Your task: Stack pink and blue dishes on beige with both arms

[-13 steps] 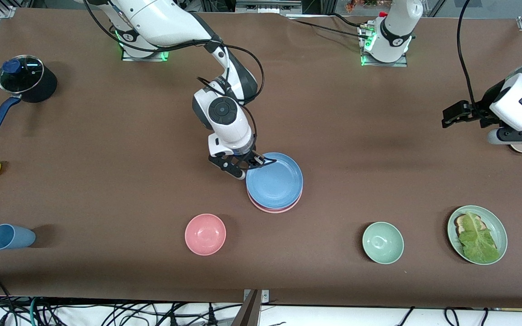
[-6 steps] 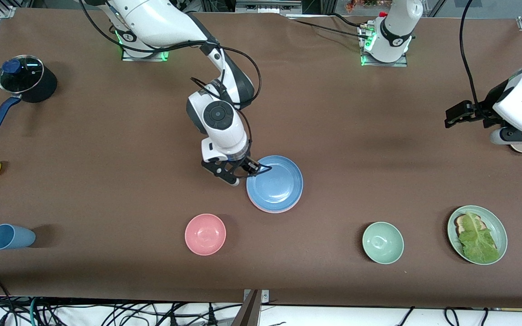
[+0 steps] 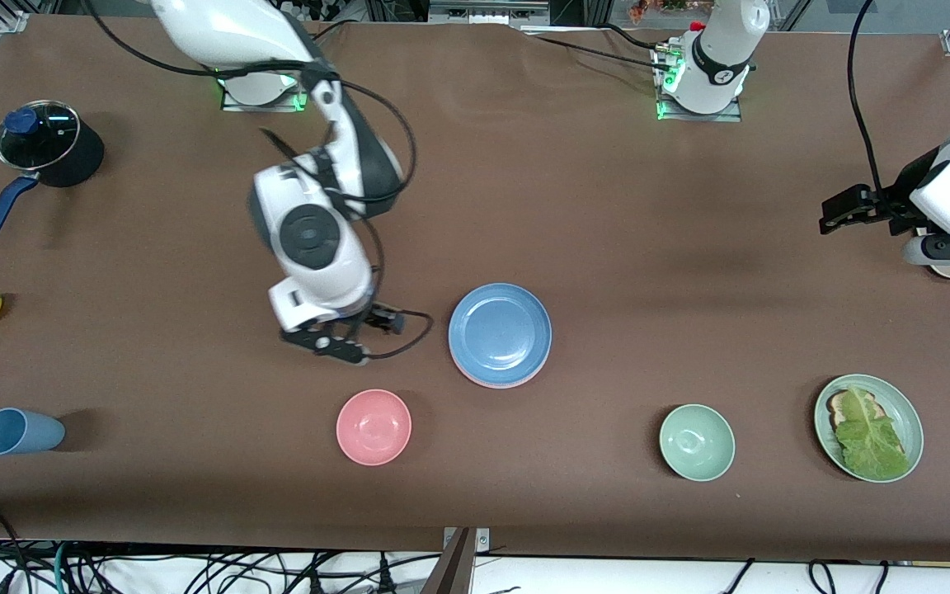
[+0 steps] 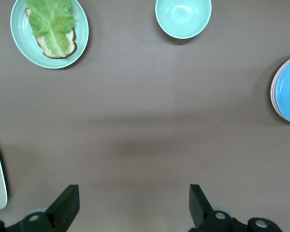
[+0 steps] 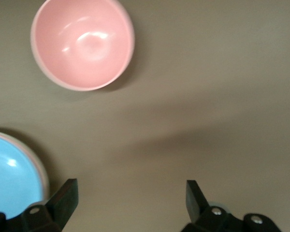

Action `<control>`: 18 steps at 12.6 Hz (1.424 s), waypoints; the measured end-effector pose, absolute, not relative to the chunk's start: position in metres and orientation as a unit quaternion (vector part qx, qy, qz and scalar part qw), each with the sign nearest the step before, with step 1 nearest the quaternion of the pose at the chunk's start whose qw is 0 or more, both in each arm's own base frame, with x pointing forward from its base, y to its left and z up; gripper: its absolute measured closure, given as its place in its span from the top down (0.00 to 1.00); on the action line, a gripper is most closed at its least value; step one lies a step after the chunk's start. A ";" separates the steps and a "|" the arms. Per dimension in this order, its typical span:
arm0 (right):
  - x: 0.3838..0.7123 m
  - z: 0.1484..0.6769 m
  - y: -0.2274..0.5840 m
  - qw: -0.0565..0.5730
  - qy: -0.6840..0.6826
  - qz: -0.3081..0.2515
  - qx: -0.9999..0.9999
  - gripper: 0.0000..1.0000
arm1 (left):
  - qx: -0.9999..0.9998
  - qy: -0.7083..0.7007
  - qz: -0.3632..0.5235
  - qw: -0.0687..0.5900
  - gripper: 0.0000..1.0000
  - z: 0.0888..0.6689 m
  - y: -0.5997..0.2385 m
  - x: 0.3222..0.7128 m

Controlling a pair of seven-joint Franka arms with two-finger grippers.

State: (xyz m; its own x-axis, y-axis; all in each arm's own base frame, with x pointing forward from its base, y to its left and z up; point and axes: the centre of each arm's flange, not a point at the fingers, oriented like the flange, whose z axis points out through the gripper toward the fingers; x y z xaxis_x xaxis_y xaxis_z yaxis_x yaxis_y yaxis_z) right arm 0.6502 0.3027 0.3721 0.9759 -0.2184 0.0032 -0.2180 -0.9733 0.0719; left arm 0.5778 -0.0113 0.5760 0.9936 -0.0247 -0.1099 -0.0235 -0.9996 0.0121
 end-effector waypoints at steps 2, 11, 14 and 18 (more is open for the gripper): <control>0.661 0.406 0.238 0.032 -0.069 -0.009 0.997 1.00 | 0.998 -0.018 -0.054 0.006 1.00 0.577 -0.008 0.578; 0.606 0.532 0.072 -0.012 -0.014 -0.046 0.999 1.00 | 0.999 -0.022 -0.046 0.006 1.00 0.584 -0.009 0.579; 0.590 0.565 0.020 -0.023 0.014 -0.040 0.999 1.00 | 0.999 -0.023 -0.046 0.006 1.00 0.584 -0.010 0.579; 0.579 0.582 0.016 -0.024 0.032 -0.033 0.999 1.00 | 0.999 -0.024 -0.046 0.006 1.00 0.584 -0.011 0.579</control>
State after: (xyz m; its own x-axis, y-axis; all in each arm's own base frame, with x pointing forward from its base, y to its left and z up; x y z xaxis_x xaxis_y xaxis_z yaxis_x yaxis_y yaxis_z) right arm 0.5792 0.0156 0.5824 0.9957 0.0650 -0.0653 0.0618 -0.9969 -0.0496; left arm 0.5791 -0.0105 0.5838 0.9946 -0.0476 -0.0917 -0.0464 -0.9988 0.0146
